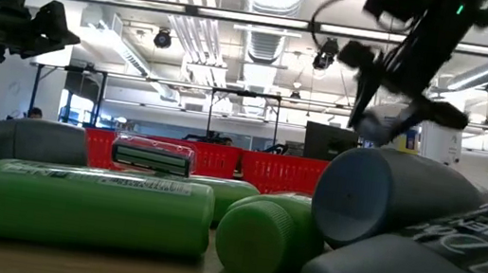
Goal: Pick & Place Travel size toiletries
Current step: Put the black deodorant into the blue bin
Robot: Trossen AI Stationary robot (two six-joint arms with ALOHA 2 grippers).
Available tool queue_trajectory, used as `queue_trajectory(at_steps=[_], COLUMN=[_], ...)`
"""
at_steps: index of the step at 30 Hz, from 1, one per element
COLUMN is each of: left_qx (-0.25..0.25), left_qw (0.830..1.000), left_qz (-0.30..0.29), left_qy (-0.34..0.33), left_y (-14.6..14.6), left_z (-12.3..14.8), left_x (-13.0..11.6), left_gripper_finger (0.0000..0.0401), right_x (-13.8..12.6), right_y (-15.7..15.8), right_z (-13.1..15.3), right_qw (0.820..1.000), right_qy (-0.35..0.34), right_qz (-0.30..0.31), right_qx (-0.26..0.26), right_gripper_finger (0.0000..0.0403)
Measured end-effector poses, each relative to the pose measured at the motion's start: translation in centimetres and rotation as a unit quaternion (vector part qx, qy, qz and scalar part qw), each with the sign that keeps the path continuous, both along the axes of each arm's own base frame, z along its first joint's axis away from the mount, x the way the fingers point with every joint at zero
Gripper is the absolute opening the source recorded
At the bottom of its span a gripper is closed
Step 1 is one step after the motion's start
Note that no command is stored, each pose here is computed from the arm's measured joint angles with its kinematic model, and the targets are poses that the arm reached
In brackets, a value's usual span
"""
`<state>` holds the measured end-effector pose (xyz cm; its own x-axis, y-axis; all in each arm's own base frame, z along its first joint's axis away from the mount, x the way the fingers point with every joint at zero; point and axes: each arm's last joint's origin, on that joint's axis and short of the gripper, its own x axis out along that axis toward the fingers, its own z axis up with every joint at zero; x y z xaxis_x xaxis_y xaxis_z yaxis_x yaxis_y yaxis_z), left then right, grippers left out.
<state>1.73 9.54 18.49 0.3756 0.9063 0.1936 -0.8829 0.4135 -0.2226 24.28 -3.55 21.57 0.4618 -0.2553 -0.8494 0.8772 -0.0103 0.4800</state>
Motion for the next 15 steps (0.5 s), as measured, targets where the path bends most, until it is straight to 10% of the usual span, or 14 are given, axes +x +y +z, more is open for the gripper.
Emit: queue_trajectory(at_steps=[15], left_qx=[0.000], left_qw=[1.000], left_qz=[0.000], left_qy=[0.000], left_y=[0.0], left_z=[0.0], left_x=[0.0], left_gripper_finger=[0.0222], right_x=[1.7], right_y=[-1.8], right_z=[-1.3], right_qw=[0.996], right_qy=[0.058], right_qz=[0.064], right_qx=[0.024], right_gripper_finger=[0.0319])
